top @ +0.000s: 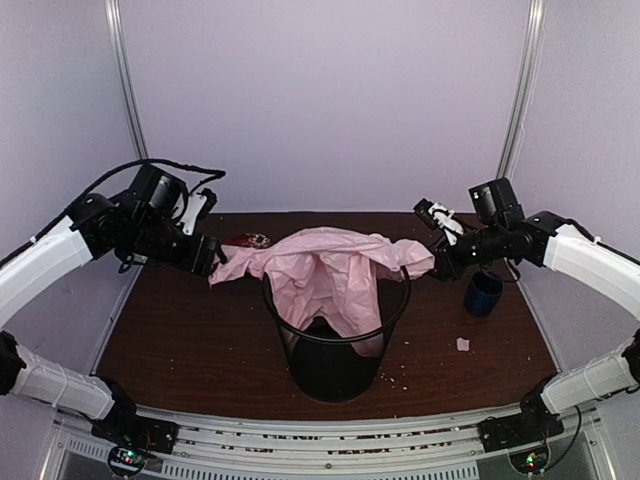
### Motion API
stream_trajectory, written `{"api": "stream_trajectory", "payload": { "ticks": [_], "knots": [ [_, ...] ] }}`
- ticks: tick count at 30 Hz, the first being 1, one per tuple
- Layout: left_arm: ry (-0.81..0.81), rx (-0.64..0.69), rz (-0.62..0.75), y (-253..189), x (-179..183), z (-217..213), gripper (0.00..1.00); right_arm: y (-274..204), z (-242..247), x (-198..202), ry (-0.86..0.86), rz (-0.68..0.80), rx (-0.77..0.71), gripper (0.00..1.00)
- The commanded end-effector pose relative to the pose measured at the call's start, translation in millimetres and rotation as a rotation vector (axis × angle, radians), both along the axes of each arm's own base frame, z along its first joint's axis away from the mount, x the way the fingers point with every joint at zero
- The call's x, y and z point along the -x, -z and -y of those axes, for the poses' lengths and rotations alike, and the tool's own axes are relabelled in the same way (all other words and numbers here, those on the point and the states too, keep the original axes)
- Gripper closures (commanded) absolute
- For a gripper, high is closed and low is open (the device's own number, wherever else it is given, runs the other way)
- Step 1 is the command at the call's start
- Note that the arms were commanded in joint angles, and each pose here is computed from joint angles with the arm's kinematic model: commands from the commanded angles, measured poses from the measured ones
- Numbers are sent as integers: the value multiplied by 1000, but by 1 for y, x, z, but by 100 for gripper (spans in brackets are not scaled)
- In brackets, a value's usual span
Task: Put the trash bags into the trash bin
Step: Fold the bag opening over the bin rim.
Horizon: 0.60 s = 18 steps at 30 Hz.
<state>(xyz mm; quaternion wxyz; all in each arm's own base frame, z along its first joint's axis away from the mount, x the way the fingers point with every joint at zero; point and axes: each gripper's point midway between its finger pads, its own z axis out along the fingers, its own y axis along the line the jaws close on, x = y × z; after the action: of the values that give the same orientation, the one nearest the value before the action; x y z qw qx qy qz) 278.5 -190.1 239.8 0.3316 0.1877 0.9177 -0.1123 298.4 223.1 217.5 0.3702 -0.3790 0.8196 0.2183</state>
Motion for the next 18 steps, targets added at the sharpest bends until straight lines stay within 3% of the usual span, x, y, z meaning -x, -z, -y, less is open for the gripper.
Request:
{"api": "stream_trajectory", "payload": {
  "ticks": [1, 3, 7, 11, 13, 16, 18],
  "knots": [
    [-76, 9, 204, -60, -1, -30, 31, -46, 34, -5, 93, 190, 91, 45],
    [-51, 49, 274, -77, 3, -30, 30, -60, 42, -5, 111, 237, 110, 40],
    [6, 92, 359, -94, 9, -26, 28, -100, 42, 0, 76, 306, 61, 41],
    [64, 113, 324, -90, 13, -15, 26, -126, 24, 26, -119, 360, 15, 43],
    [121, 184, 287, -90, 21, 0, 22, -134, 14, 40, -235, 380, -1, 44],
    [163, 217, 155, -67, 22, 19, 23, -149, 3, 40, -294, 404, -36, 46],
    [152, 276, 146, -64, 18, 28, 24, -151, -4, 37, -339, 412, -33, 46]
  ]
}}
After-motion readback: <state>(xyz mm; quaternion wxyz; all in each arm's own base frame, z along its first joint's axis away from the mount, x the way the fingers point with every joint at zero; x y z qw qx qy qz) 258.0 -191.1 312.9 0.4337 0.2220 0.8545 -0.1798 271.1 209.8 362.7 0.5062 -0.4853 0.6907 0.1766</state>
